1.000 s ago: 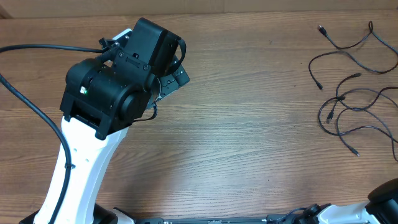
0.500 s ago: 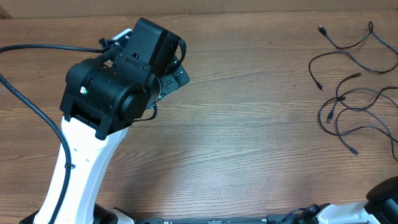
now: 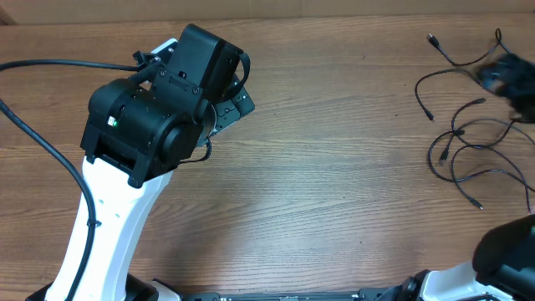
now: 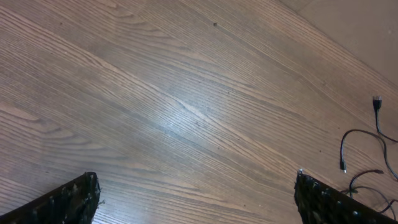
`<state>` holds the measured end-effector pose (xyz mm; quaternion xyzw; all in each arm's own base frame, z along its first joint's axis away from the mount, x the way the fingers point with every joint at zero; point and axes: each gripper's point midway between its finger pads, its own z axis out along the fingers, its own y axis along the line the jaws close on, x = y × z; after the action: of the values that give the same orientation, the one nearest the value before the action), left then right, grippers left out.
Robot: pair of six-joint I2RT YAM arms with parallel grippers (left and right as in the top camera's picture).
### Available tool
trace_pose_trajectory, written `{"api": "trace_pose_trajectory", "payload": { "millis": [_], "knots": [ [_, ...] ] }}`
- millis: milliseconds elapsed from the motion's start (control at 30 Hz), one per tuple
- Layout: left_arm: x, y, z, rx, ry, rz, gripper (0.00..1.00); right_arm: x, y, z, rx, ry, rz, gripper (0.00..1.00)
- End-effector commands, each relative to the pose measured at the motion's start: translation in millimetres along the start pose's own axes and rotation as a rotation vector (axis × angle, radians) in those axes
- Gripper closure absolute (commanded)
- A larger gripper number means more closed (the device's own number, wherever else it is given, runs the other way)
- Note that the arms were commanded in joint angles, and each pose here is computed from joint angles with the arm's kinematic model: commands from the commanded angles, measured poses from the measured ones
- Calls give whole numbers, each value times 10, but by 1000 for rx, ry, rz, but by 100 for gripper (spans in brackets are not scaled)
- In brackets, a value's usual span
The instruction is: Untangle cables
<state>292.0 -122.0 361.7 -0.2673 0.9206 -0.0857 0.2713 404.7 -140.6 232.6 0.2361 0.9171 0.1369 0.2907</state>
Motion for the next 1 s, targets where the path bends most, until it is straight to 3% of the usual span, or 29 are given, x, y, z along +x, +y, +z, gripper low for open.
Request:
{"api": "trace_pose_trajectory", "payload": {
  "millis": [0, 233, 400, 600, 967],
  "knots": [
    [-34, 22, -17, -8, -20, 18, 0, 204, 615, 177, -87, 60, -132, 0],
    [-34, 22, -17, -8, -20, 18, 0, 690, 1688, 355, -229, 129, -364, 0],
    [-34, 22, -17, -8, -20, 18, 0, 1040, 2148, 365, -295, 175, -469, 0],
    [-34, 22, -17, -8, -20, 18, 0, 1244, 2368, 351, -329, 202, -522, 0],
    [-34, 22, -17, -8, -20, 18, 0, 1250, 2372, 351, -329, 203, -524, 0]
  ]
}}
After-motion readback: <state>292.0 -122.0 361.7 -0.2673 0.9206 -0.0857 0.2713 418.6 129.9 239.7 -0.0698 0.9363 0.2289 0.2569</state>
